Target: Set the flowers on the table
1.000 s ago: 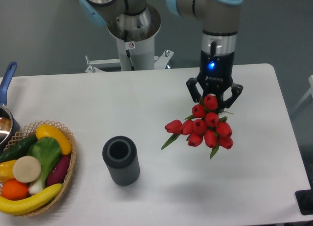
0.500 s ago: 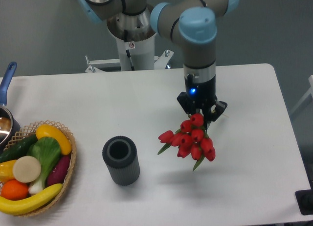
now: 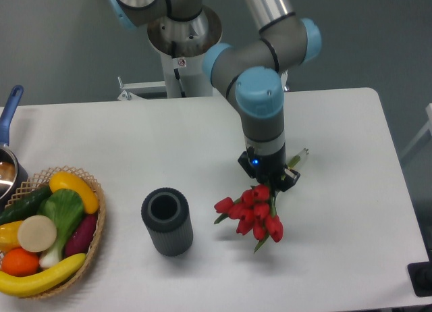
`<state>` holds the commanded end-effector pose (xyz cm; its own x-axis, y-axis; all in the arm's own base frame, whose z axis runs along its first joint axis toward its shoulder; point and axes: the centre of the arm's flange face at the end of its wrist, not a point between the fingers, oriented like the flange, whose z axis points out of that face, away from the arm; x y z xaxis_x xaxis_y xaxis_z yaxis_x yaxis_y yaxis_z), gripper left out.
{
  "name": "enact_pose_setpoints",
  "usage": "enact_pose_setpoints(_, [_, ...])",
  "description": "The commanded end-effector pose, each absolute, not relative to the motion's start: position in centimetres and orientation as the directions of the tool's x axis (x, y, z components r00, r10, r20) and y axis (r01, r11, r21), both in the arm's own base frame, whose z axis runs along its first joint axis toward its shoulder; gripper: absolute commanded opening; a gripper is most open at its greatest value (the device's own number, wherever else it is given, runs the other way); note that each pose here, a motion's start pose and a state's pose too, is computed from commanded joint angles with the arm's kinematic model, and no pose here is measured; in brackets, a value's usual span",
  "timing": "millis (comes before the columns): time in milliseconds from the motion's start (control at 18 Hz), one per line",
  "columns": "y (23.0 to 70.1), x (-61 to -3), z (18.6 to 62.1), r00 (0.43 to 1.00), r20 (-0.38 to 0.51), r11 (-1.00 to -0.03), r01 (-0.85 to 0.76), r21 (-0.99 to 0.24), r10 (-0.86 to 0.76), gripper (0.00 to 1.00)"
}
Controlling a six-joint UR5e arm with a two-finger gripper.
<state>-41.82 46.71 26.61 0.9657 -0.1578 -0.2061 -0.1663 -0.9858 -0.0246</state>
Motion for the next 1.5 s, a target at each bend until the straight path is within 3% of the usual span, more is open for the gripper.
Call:
enact_pose_setpoints(278, [47.8,-41.8,24.9,0.966,-0.185,-0.983,-0.184,-0.013,-0.179,0.33])
enact_pose_setpoints(389, [48.2,-41.4,24.6,0.965,-0.182,-0.981,-0.193,-0.011,-0.188,0.38])
enact_pose_setpoints(444, [48.3,-41.6,24.8,0.964,-0.189,-0.981,-0.195,-0.014,-0.189,0.55])
enact_pose_setpoints(556, [48.8,-42.2,26.2,0.951,-0.218,-0.973,-0.230,-0.023,-0.220,1.00])
enact_pose_setpoints(944, [49.0,-40.6,33.1,0.925,-0.314,-0.964,-0.252,-0.082,-0.215,1.00])
enact_pose_setpoints(1111, [48.1,-40.0,37.9,0.928,-0.341,-0.953,-0.229,-0.196,-0.153,1.00])
enact_pose_setpoints(1500, [42.7,-42.3,44.6,0.922,-0.379,-0.944,-0.194,-0.268,-0.081,1.00])
